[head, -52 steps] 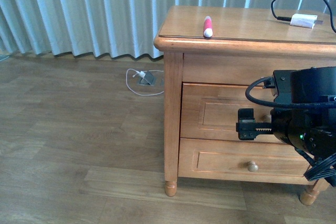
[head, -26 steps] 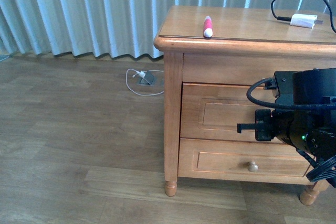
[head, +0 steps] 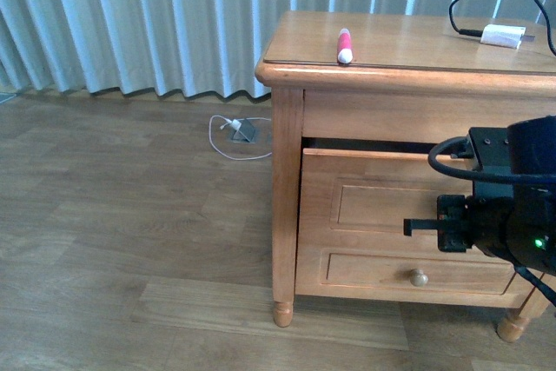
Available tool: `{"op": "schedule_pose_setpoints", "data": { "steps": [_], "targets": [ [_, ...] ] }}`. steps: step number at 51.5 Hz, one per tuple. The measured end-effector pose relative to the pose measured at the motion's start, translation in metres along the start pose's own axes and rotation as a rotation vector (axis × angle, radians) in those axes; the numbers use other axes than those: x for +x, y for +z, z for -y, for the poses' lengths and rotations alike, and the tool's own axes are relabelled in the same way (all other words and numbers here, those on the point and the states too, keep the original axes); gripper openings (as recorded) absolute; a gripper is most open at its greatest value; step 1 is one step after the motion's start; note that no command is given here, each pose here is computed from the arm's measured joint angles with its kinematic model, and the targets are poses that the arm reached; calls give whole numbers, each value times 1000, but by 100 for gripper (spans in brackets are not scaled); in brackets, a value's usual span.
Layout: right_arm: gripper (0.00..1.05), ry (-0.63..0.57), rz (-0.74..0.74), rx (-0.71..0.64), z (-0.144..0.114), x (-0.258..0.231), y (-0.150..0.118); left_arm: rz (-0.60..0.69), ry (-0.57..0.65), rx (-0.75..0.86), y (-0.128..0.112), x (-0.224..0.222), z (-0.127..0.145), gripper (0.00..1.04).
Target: Place pink marker in drawer with both arms
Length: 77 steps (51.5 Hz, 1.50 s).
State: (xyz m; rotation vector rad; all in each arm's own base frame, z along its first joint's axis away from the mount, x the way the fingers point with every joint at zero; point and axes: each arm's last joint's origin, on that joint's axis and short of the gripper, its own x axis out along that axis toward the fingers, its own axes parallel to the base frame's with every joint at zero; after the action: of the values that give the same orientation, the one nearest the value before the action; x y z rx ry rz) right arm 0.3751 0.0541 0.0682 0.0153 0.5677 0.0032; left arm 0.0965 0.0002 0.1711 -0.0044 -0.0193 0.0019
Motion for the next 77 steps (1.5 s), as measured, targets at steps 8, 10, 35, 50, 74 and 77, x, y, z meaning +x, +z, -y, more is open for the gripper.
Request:
{"op": "schedule_pose_setpoints", "data": {
  "steps": [8,10,35,50,74,77],
  "targets": [
    [22,50,-58,-2,0,-50,-27,0,0,0,0,0,0,99],
    [22,61,-73,-2,1,-61,-34,0,0,0,0,0,0,99],
    [60,190,-125,59,1,-144,-62,0,0,0,0,0,0,99],
    [96,198,-20,126,16,-186,-29,0,0,0,0,0,0,99],
    [96,261,134,62,30,-271,1,0,0,0,0,0,0,99],
    [96,255,147,48,30,-276,1,0,0,0,0,0,0,99]
  ]
}}
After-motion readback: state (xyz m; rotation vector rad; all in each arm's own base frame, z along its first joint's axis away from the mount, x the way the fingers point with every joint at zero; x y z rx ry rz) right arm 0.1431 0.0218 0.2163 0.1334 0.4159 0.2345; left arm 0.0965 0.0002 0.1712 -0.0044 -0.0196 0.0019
